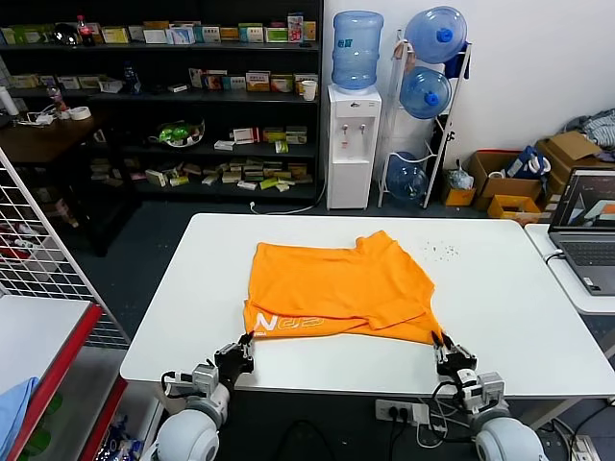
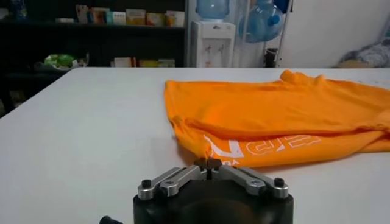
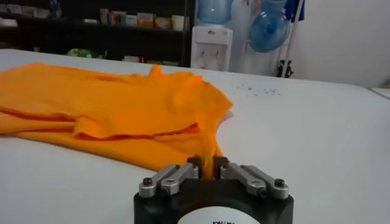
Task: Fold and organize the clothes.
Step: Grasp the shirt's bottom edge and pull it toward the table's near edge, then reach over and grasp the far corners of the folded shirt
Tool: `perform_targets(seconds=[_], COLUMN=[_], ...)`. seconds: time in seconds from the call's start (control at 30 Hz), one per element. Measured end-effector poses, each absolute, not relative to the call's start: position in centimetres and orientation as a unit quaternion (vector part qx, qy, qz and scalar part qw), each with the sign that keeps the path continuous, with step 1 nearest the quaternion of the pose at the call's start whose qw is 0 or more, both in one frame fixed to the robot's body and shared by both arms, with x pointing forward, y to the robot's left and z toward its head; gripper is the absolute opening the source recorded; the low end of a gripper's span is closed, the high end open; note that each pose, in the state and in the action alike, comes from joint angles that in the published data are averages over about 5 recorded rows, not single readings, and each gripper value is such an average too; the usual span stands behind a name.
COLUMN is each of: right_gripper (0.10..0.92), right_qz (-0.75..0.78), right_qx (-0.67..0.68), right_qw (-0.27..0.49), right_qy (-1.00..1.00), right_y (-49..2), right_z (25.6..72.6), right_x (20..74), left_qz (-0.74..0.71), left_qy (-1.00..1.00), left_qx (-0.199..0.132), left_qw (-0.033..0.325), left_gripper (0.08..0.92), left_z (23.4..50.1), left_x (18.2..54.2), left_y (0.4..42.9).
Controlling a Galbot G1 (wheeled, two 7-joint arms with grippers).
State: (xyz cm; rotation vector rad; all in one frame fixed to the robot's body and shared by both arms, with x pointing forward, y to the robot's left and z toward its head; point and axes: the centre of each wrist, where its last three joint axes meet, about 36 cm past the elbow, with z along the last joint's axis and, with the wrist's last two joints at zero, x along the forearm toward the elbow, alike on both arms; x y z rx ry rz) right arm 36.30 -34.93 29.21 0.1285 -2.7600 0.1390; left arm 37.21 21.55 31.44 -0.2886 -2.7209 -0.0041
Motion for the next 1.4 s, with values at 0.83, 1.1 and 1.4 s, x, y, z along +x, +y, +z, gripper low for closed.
perform_targets(seconds=[0.83, 1.1, 1.4], right_gripper=[0.151, 0.358, 0.618], right_qz=[0.097, 0.103, 0.095], right_qx=[0.045, 0.044, 0.039], right_qw=[0.228, 0.233, 0.219], right_qy=[-0.968, -0.966, -0.970], right_y=[-36.4, -36.1, -36.5], right_z=[33.6, 35.4, 37.7], right_x=[31.0, 30.2, 31.4], left_qz=[-0.028, -0.039, -0.040], left_qy=[-0.964, -0.962, -0.960], left_qx=[-0.119, -0.116, -0.120], left_qw=[0.234, 0.245, 0.251], left_gripper=[0.106, 0.302, 0.570], left_z=[33.8, 35.1, 37.2], left_x=[32.9, 32.2, 32.4], left_y=[22.9, 23.1, 23.1])
